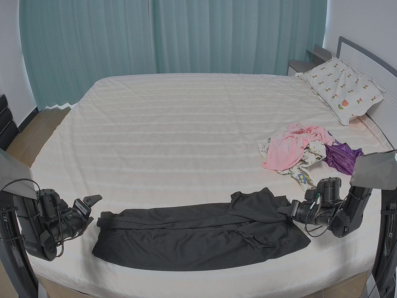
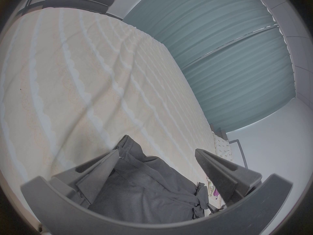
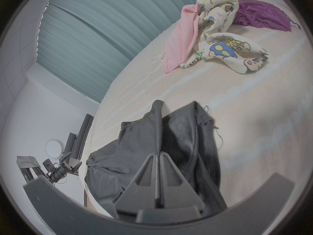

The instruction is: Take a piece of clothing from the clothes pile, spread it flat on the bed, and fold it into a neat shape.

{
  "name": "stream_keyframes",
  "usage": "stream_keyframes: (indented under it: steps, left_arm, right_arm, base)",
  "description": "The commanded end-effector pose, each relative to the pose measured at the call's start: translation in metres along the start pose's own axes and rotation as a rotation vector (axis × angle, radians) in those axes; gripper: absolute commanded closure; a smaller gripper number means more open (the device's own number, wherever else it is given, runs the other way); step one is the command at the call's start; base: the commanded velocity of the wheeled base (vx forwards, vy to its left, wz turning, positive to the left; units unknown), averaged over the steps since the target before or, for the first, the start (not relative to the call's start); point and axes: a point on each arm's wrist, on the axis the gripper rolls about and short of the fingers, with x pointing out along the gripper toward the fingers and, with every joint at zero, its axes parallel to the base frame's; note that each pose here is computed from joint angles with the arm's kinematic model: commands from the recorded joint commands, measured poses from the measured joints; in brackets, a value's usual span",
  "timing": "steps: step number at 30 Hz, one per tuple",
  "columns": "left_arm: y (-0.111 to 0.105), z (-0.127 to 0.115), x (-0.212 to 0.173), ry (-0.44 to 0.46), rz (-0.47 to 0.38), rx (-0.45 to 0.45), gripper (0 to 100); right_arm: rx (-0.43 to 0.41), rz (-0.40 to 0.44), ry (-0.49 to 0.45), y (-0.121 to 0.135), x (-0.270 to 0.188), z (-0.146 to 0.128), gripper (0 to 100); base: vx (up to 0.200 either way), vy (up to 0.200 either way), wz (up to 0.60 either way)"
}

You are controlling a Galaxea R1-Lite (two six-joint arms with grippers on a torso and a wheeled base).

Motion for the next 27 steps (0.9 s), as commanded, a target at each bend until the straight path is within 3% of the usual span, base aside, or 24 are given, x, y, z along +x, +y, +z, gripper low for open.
stream_keyframes:
  steps: [1, 16, 17, 27]
  left_arm:
    - [0.002, -0.001, 0.001, -0.002, -0.001, -0.001, 0]
    - [0.006, -0.003, 0.003, 0.009, 0.015, -0.001, 0]
    - [0.006, -0.003, 0.003, 0.009, 0.016, -0.001, 0]
    - [0.007, -0.003, 0.005, 0.01, 0.017, 0.01, 0]
  right_arm:
    - [-0.003, -0.001, 0.001, 0.001, -0.02, 0.0, 100]
    - [-0.057, -0.014, 0.043, -0.007, -0.032, -0.01, 100]
    - [-0.054, -0.015, 0.045, -0.008, -0.032, -0.01, 0]
    - [-0.044, 0.005, -0.032, -0.006, -0.037, 0.003, 0]
  base:
    - [0.0, 0.0, 0.0]
    - [0.0, 0.0, 0.0]
    - [0.0, 0.0, 0.0]
    - [0.0, 0.0, 0.0]
